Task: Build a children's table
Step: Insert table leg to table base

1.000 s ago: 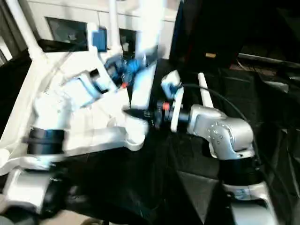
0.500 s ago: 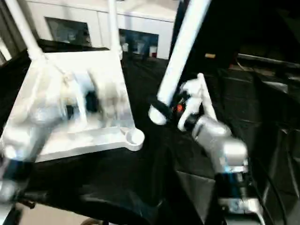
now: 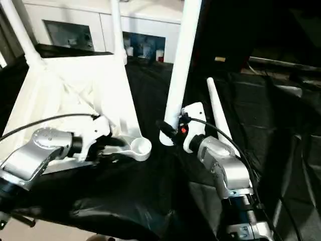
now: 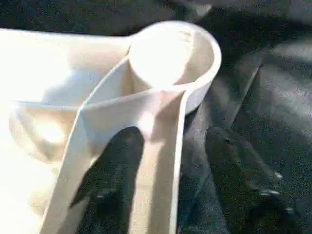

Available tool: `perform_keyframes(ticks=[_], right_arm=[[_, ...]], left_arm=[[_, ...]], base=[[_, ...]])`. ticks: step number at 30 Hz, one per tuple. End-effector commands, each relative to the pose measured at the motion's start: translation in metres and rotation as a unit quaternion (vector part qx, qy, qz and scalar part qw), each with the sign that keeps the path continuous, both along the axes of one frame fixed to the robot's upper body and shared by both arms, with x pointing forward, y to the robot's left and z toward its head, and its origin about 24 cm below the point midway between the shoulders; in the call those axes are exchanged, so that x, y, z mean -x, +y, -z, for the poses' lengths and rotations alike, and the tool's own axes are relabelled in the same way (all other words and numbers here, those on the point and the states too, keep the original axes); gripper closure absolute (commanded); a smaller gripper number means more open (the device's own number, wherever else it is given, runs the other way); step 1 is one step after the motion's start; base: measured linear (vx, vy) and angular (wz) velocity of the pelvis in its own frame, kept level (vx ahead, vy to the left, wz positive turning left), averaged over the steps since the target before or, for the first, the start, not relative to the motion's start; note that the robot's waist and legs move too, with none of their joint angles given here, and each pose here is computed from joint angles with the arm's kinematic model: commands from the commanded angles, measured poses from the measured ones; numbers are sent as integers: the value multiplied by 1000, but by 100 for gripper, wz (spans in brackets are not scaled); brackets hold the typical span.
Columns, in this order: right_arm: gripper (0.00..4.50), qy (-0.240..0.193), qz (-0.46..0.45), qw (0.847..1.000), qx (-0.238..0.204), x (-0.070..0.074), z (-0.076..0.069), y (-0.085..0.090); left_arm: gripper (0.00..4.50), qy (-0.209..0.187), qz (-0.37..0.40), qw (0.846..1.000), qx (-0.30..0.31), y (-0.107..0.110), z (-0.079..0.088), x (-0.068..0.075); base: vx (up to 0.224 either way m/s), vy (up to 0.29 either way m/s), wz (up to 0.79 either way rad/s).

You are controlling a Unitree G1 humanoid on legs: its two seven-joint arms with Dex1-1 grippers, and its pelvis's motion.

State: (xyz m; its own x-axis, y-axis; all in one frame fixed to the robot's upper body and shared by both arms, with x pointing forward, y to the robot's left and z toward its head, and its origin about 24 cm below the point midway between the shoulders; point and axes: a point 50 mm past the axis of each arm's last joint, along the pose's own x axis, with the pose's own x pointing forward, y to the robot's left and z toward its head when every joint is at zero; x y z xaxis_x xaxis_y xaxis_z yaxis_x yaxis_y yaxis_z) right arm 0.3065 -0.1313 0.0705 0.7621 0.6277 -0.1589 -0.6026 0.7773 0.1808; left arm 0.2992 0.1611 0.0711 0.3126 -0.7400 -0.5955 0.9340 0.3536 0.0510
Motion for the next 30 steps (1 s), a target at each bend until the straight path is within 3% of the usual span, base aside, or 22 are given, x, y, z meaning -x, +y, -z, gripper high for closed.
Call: perform_keyframes(ticks=[1,16,20,21,27,30], right_arm=[[255,-25,-9,1000,0,0,-9,2],[255,-32,-21,999,-1,-1,-11,2],[255,-34,-25,999,-1,-1,-13,3],[255,-34,-29,999,-2,-1,-13,3],[255,-24,-78,996,-24,3,-19,11],[255,-26,-98,994,-36,1,-25,15]], left_arm=[[249,-8,9,1000,-2,-1,-5,-3],[395,12,1,1000,-5,12,2,-3],[410,16,0,1000,-5,14,4,-3],[435,18,-1,1000,-5,14,5,-3],[449,14,8,1000,2,12,6,-3],[450,4,44,998,34,-2,6,-2]], base=[[0,0,0],[0,0,0],[0,0,0],[0,0,0],[0,0,0],[0,0,0]])
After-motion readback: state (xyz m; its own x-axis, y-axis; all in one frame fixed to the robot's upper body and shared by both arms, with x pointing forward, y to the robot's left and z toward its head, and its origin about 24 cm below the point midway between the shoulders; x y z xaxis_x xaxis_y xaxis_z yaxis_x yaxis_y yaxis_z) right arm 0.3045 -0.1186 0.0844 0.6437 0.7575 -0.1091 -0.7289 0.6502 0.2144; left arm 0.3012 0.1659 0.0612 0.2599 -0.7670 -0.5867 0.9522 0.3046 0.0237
